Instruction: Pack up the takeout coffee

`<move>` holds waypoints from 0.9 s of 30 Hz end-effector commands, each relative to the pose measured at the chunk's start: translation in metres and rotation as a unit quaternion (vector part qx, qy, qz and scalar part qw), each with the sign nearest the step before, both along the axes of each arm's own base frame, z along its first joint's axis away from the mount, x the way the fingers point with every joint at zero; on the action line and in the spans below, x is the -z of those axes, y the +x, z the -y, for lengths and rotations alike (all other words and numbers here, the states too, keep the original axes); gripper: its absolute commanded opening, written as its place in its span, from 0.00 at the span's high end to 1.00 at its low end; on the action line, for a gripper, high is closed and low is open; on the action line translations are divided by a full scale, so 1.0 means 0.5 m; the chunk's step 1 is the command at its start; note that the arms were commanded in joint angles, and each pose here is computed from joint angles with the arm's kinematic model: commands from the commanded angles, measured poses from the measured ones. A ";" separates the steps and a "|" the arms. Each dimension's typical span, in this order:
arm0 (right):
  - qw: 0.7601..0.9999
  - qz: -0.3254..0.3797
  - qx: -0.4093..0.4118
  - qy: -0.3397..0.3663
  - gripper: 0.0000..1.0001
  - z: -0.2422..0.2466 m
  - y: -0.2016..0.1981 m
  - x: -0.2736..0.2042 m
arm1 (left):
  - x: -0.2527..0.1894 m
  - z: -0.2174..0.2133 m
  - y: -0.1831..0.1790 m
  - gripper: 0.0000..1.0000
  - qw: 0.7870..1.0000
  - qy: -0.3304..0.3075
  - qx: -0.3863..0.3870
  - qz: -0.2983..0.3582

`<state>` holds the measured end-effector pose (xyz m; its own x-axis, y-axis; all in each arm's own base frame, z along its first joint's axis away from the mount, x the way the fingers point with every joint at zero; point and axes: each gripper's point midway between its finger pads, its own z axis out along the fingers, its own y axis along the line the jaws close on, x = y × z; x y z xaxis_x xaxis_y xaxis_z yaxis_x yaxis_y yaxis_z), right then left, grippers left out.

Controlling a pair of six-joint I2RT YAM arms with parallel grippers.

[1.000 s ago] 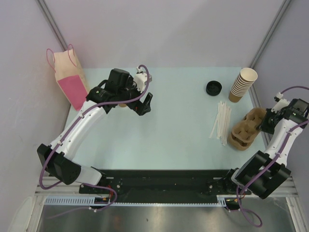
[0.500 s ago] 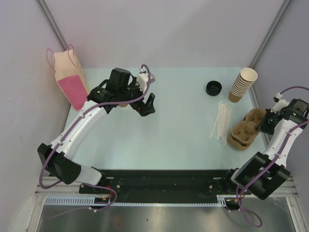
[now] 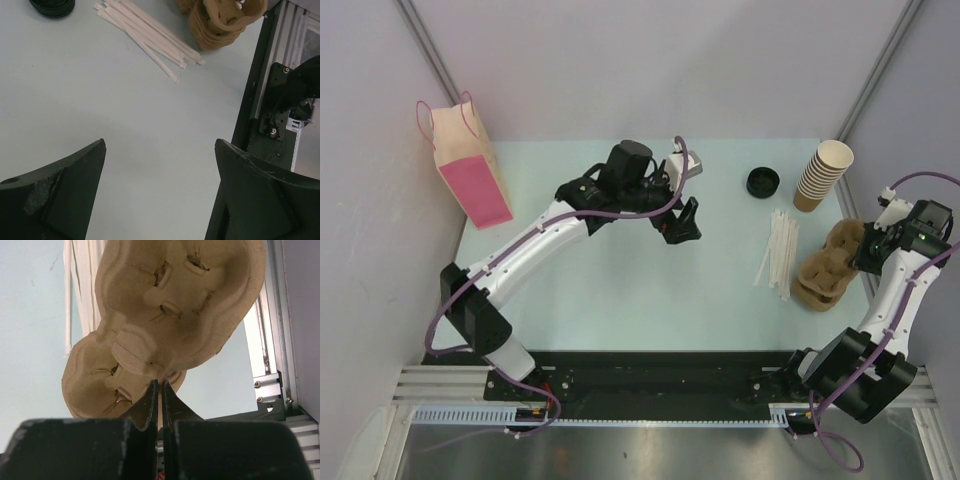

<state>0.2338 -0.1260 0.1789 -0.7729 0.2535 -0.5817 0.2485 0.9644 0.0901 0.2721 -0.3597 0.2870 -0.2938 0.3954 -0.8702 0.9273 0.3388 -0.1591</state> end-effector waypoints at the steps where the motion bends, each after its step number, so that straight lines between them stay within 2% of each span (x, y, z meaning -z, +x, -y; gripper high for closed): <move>1: 1.000 0.025 -0.001 -0.008 1.00 0.006 0.011 -0.036 | -0.066 0.065 -0.005 0.05 0.998 -0.066 0.016 0.004; 7: 0.999 0.033 -0.015 0.029 1.00 -0.014 0.007 -0.043 | -0.065 0.106 -0.010 0.06 0.996 -0.087 0.015 -0.023; 11: 0.998 0.057 -0.032 0.025 1.00 -0.024 0.005 -0.088 | -0.069 0.105 -0.009 0.06 0.996 -0.090 0.009 -0.025; 17: 0.990 0.098 -0.090 0.050 1.00 -0.090 -0.005 -0.142 | -0.086 0.080 -0.028 0.06 0.994 -0.104 0.001 -0.020; 23: 0.961 0.133 -0.208 0.124 1.00 -0.221 -0.015 -0.174 | -0.085 0.029 -0.069 0.06 0.990 -0.131 0.000 -0.047; 27: 0.919 0.166 -0.304 0.190 1.00 -0.326 -0.021 -0.211 | -0.059 -0.017 -0.087 0.08 0.978 -0.177 -0.012 -0.111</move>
